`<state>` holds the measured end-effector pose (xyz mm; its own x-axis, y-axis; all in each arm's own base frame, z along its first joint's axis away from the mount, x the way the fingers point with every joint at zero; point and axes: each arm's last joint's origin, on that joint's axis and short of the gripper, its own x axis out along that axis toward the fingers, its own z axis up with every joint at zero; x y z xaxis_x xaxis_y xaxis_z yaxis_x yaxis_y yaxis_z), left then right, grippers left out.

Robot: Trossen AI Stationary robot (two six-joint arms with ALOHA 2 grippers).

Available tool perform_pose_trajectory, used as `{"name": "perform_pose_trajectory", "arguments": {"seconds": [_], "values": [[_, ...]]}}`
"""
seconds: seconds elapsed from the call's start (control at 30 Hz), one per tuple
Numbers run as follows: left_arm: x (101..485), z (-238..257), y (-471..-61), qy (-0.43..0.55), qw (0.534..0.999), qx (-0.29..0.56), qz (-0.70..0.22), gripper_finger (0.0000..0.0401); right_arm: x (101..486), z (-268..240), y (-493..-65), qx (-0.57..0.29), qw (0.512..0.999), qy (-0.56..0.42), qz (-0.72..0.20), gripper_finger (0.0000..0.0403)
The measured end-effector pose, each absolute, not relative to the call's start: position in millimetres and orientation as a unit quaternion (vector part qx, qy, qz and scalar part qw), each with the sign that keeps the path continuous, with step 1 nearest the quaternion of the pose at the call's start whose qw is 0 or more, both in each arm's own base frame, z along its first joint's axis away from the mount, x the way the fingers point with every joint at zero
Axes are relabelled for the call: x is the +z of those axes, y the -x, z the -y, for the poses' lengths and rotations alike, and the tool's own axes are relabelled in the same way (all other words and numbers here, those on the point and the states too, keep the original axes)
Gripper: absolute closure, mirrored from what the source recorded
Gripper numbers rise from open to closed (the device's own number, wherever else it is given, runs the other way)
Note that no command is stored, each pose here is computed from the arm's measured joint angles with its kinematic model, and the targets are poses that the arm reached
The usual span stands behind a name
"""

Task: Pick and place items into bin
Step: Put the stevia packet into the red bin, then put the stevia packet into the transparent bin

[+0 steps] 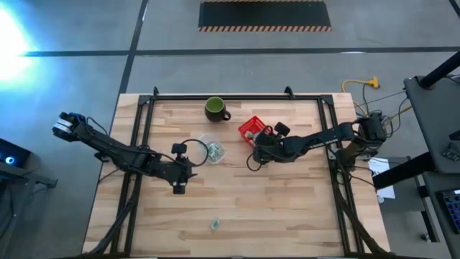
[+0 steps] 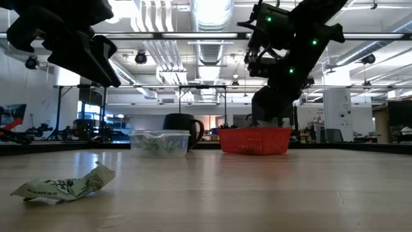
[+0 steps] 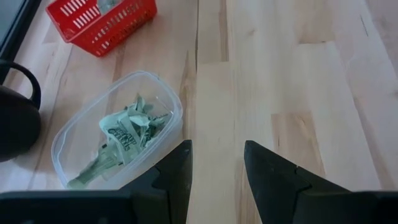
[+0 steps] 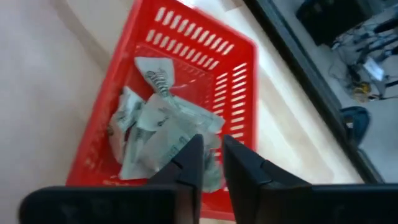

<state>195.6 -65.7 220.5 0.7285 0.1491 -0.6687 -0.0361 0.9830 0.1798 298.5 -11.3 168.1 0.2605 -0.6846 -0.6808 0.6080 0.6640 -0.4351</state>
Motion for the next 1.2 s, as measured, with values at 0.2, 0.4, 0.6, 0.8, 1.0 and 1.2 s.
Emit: {"name": "perform_pose_trajectory", "arguments": {"seconds": [0.2,0.4,0.6,0.8,1.0,1.2], "values": [[222,66,-197,-0.081,0.931,0.045,-0.352,0.0271,168,12,-298,-0.425,0.788,0.056,-0.442,0.0305],[220,69,-202,-0.080,0.932,0.031,-0.351,0.0271,169,10,-298,-0.416,0.789,0.068,-0.447,0.0270],[205,82,-218,-0.079,0.925,-0.073,-0.365,0.0271,174,-7,-300,-0.369,0.801,0.110,-0.458,0.0259],[185,96,-241,-0.079,0.912,-0.151,-0.373,0.0271,182,-28,-299,-0.324,0.816,0.150,-0.455,0.0266],[164,108,-258,-0.059,0.896,-0.206,-0.390,0.0271,199,-48,-290,-0.288,0.837,0.169,-0.433,0.0276],[165,118,-269,-0.060,0.893,-0.218,-0.388,0.0271,222,-69,-273,-0.255,0.864,0.166,-0.401,0.0279]]}}
